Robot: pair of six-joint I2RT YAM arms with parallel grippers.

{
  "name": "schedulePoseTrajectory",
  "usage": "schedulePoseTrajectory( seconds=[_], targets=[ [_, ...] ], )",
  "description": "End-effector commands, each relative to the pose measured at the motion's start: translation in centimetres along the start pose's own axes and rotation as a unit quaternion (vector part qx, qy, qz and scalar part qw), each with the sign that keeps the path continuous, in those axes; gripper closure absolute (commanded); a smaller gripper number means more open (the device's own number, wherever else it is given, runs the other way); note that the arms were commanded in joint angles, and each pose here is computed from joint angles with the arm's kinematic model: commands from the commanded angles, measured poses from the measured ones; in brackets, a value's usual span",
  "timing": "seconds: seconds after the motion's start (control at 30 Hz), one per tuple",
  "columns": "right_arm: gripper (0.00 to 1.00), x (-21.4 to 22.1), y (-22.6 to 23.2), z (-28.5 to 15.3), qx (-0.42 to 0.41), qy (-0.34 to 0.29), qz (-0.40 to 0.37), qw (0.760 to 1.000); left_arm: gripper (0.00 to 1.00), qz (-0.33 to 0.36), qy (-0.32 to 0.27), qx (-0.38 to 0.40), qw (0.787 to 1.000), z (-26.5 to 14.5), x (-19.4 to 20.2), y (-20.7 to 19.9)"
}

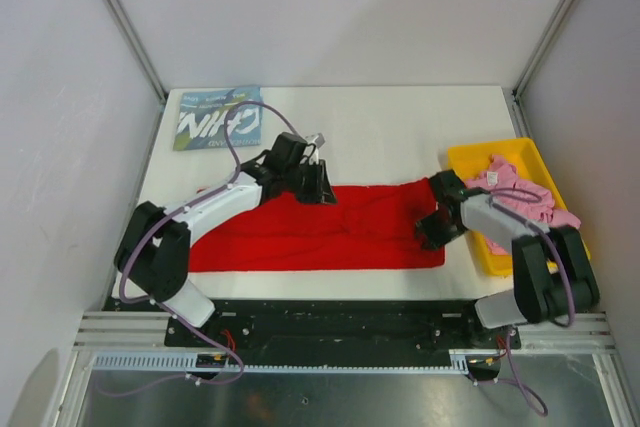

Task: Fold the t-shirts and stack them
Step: Rotate the tshirt 85 degrees

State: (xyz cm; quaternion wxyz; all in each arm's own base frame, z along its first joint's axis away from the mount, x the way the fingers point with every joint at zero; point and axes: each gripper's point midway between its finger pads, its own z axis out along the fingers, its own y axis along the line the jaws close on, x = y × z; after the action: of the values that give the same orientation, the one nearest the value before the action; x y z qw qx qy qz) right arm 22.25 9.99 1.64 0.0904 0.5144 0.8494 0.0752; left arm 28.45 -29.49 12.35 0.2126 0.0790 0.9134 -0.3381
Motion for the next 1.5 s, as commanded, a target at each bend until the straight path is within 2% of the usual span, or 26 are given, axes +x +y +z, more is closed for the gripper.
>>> schedulePoseTrajectory(
  seconds=[0.0,0.23,0.4,0.53,0.67,0.87,1.23,1.37,1.47],
  targets=[
    [0.61,-4.9,5.8,2.8,-0.023,-0.083,-0.057,0.995,0.74,0.02,-0.019,0.009,1.0,-1.7,-0.6,0.0],
    [0.67,-8.2,14.8,7.2,-0.005,-0.071,-0.141,0.987,0.73,0.022,-0.016,-0.031,0.999,-2.7,0.1,3.0],
    [0.67,-12.6,22.1,9.1,0.016,-0.11,-0.206,0.972,0.73,0.021,0.007,-0.062,0.998,-2.4,1.7,5.0],
    [0.67,-15.5,28.2,10.0,-0.007,-0.137,-0.261,0.956,0.73,0.016,0.028,-0.079,0.996,-2.0,3.2,6.2],
    [0.62,-17.2,31.8,9.8,-0.049,-0.165,-0.296,0.94,0.73,0.014,0.039,-0.096,0.995,-2.1,4.0,7.1],
    [0.54,-18.4,34.3,7.3,-0.109,-0.199,-0.318,0.921,0.73,0.015,0.061,-0.12,0.991,-2.3,5.5,8.5],
    [0.49,-18.2,35.6,-0.7,-0.165,-0.214,-0.302,0.914,0.81,-0.034,0.071,-0.235,0.969,-2.2,8.4,13.5],
    [0.5,-18.0,34.5,-1.2,-0.157,-0.204,-0.296,0.92,0.82,-0.038,0.076,-0.258,0.962,-1.9,9.2,14.2],
    [0.56,-17.7,33.1,-0.8,-0.146,-0.198,-0.292,0.924,0.82,-0.031,0.078,-0.273,0.958,-1.8,9.6,14.5]
  ],
)
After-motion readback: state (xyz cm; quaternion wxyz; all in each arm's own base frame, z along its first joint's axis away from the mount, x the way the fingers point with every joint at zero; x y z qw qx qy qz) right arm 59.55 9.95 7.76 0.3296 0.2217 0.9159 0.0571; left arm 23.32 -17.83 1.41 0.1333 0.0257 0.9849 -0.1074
